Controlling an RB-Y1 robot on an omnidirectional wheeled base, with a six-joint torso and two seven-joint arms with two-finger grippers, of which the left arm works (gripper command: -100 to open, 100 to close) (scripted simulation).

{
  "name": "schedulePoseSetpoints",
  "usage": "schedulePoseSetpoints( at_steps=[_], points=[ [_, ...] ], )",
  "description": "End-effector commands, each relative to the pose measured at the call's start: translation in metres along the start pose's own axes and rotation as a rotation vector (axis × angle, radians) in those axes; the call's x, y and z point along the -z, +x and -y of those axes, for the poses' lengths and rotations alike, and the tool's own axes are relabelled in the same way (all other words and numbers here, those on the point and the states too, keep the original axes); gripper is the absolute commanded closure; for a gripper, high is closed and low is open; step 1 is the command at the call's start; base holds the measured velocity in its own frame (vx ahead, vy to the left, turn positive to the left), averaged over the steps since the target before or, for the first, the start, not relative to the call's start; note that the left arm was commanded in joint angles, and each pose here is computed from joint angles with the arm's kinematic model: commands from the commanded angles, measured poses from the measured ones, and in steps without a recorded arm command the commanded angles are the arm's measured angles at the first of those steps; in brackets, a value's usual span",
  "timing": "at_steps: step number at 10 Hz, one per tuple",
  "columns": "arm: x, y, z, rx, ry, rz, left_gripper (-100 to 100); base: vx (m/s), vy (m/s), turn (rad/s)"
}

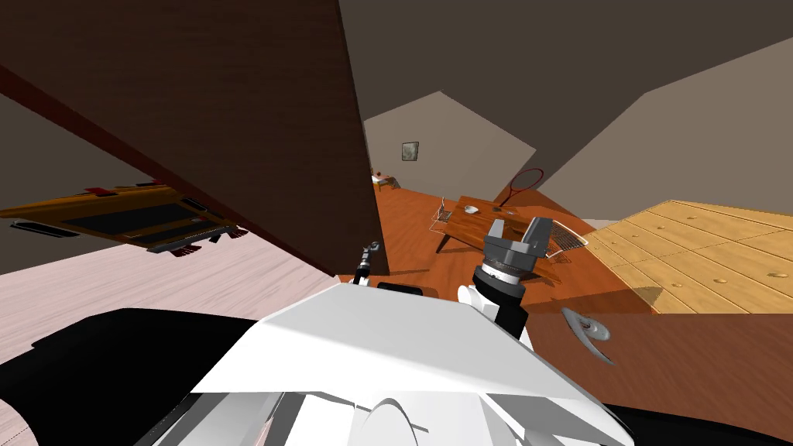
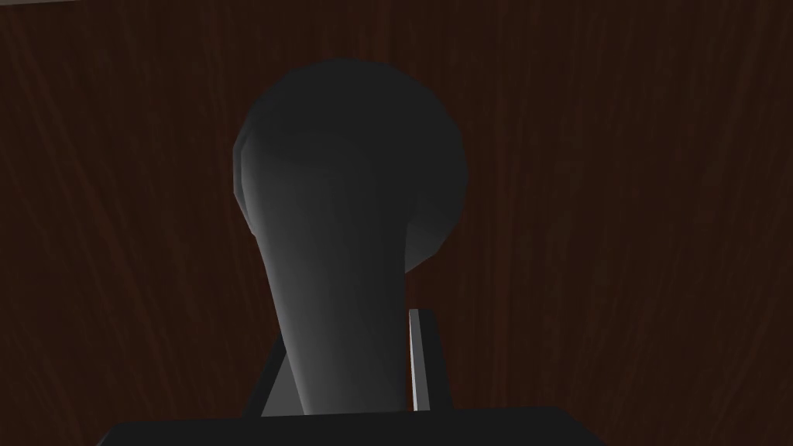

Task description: Push the door open

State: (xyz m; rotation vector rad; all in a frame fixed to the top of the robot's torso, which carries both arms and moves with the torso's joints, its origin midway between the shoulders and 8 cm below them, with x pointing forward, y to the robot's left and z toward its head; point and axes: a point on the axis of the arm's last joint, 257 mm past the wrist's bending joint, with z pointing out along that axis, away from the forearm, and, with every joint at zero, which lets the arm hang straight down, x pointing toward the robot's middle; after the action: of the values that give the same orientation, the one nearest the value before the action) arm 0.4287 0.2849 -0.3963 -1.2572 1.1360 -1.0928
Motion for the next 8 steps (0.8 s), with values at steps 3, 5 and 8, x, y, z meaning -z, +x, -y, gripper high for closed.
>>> schedulePoseSetpoints(
  at_steps=[3,5,8],
  points=[
    [-0.0035,-0.016,0.006,0.008,0.011,0.049,100,0.205,-0.073,0.062],
    [-0.0030,-0.019,0.005,0.022,0.010,0.075,100,0.191,-0.049,0.059],
    [-0.0021,-0.041,0.005,0.001,0.009,0.104,100,0.130,-0.036,0.047]
  ],
)
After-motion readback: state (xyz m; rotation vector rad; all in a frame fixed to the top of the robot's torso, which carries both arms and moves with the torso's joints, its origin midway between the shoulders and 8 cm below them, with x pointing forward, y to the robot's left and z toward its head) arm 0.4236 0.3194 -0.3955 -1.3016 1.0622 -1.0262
